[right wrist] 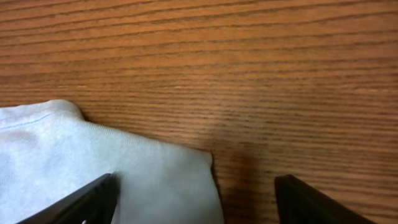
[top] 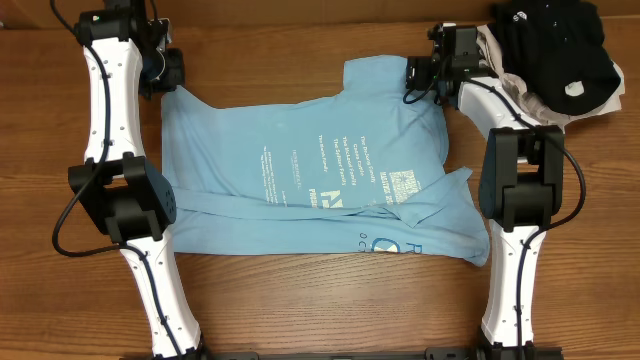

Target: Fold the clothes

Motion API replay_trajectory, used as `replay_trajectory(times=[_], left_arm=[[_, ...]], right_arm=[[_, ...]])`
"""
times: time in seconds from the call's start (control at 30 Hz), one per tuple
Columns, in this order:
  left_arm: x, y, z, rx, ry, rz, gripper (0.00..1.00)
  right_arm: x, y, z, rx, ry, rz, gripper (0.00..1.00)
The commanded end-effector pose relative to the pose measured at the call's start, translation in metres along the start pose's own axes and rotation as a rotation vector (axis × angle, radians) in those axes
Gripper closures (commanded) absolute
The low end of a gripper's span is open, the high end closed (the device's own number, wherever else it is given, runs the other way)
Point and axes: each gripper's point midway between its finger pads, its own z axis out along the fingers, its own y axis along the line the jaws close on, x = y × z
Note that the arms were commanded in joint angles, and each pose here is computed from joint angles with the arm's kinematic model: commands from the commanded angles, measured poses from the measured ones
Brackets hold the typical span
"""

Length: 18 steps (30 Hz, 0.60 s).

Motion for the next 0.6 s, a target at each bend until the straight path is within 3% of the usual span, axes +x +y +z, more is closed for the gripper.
replay_trajectory(times=[0.0, 0.27, 0.47, 0.57], left_arm=[[-0.005, -0.001, -0.007, -0.003, -0.023, -0.011, 0.96], [-0.004, -0.001, -0.007, -0.003, -0.020, -0.011, 0.96], [-0.004, -0.001, -0.007, -0.003, -0.019, -0.011, 0.96], [-0.004, 0.000, -0.007, -0.003, -0.019, -0.011, 0.96]], right_arm=[[0.013, 0.003, 0.012, -0.016, 0.025, 0.015, 0.24], [0.012, 0.024, 0.014, -0.063, 0.016, -0.005, 0.38], [0.010, 0.052, 0.014, -0.093, -0.002, -0.021, 0.41], [0.010, 0.052, 0.015, -0.052, -0.006, -0.020, 0.49]])
